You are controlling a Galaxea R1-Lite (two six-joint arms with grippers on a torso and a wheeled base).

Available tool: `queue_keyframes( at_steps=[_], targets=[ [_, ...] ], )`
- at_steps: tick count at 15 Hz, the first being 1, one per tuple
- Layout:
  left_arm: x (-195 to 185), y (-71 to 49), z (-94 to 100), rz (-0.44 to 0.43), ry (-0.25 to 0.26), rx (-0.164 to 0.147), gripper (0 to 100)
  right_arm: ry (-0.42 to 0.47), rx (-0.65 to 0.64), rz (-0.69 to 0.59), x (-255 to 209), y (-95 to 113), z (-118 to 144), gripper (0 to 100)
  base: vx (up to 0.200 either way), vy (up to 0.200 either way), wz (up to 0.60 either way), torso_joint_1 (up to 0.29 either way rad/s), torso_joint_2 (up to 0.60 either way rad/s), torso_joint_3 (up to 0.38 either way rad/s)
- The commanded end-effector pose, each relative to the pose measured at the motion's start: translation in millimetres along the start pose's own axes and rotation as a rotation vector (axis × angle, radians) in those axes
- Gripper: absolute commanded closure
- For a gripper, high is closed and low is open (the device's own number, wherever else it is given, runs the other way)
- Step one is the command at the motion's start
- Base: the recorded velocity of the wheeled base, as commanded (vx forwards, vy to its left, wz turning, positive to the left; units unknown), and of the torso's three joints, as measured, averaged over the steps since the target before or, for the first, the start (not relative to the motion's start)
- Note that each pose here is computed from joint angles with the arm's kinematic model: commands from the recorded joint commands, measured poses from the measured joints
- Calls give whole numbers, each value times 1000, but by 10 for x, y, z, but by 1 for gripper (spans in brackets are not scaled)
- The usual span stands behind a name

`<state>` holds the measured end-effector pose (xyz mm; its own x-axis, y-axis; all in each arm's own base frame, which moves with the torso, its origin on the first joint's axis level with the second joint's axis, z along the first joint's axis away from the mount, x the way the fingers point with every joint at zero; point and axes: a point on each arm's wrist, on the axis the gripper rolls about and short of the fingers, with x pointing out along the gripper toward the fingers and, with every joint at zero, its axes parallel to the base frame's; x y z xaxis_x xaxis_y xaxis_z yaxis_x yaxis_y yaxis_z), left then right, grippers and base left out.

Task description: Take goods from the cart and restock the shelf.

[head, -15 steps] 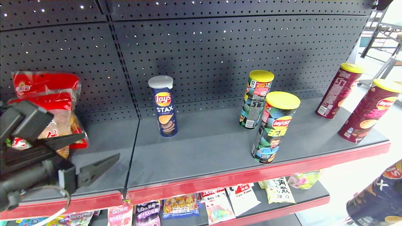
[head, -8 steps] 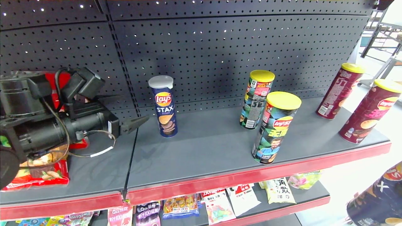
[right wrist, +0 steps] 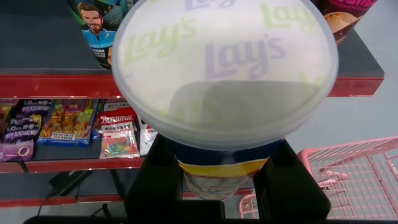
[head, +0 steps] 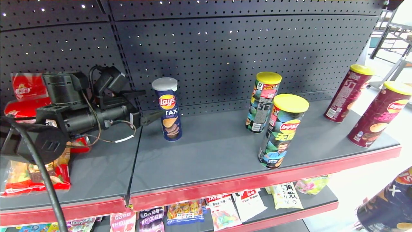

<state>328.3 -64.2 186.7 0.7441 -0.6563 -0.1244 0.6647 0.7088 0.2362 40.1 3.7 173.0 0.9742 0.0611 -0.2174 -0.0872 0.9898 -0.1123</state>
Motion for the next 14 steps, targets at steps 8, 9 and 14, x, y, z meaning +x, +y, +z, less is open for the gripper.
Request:
queue_keyframes(
  at_steps=[8, 9, 14],
  targets=[
    [286, 135, -61, -33, -47, 22, 0, 0, 0, -1, 3, -1, 8, 100, 0, 0, 0, 0, 0, 0],
    [314, 151, -68, -34, -49, 23, 0, 2, 0, -3, 3, -1, 7, 100, 0, 0, 0, 0, 0, 0],
    [403, 182, -102, -43, -51, 25, 0, 2, 0, -7, 5, -2, 11, 100, 0, 0, 0, 0, 0, 0]
  ],
)
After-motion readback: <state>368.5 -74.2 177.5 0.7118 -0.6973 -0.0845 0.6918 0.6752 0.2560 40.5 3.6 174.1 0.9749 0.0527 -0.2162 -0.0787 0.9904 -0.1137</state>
